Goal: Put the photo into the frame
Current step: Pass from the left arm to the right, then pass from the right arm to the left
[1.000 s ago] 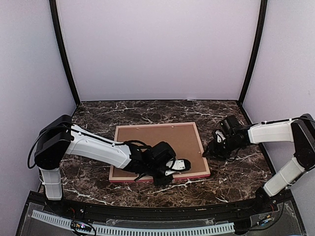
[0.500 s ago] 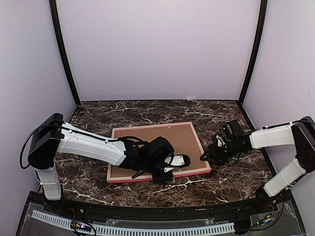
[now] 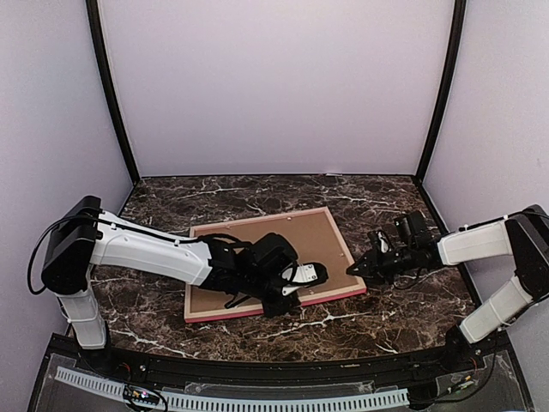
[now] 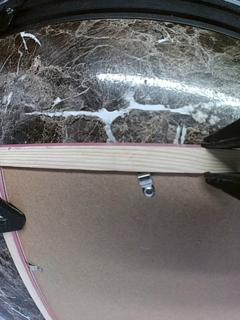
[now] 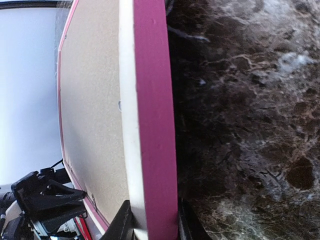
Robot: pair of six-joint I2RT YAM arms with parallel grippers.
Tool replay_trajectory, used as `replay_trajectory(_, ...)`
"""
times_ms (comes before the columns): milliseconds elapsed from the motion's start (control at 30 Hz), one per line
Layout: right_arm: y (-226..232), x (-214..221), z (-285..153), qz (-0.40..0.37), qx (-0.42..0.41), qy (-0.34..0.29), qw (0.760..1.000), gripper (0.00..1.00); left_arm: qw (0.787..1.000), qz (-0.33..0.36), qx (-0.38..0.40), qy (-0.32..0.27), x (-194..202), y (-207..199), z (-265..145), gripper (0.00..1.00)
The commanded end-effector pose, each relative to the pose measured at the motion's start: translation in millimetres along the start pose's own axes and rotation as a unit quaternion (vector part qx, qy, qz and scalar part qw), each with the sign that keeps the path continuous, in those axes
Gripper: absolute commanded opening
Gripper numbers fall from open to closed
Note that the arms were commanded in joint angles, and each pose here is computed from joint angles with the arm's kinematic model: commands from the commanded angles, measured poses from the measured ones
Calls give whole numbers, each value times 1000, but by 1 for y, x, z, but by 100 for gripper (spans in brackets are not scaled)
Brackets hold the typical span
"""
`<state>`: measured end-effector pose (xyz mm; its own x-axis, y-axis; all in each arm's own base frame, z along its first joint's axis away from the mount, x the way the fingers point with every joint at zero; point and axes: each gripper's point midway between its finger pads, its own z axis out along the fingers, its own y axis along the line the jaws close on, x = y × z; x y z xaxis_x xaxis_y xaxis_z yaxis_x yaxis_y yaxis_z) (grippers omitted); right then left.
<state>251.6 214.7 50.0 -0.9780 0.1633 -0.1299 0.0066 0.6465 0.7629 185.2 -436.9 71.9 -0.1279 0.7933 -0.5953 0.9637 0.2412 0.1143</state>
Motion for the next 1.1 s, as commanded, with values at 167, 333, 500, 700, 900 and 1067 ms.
replay_trajectory(167,12,-6,-6,-4,-28,-8,1000,13,998,-21,-36,-43,-17,15,-20,27)
replay_trajectory(333,19,-8,-9,-3,-34,-6,999,8,996,-14,-77,-37,-15,22,-22,63)
replay_trajectory(500,30,-9,-14,3,-43,4,999,4,988,26,-147,-26,-13,31,-26,78)
replay_trajectory(700,50,-13,-22,11,-50,24,998,1,971,91,-219,-6,-9,34,-34,81)
replay_trajectory(900,61,-15,-28,12,-47,39,998,0,950,113,-291,0,-10,46,-51,80)
replay_trajectory(1067,62,-13,-29,14,-46,48,998,1,937,132,-323,1,-11,51,-65,75)
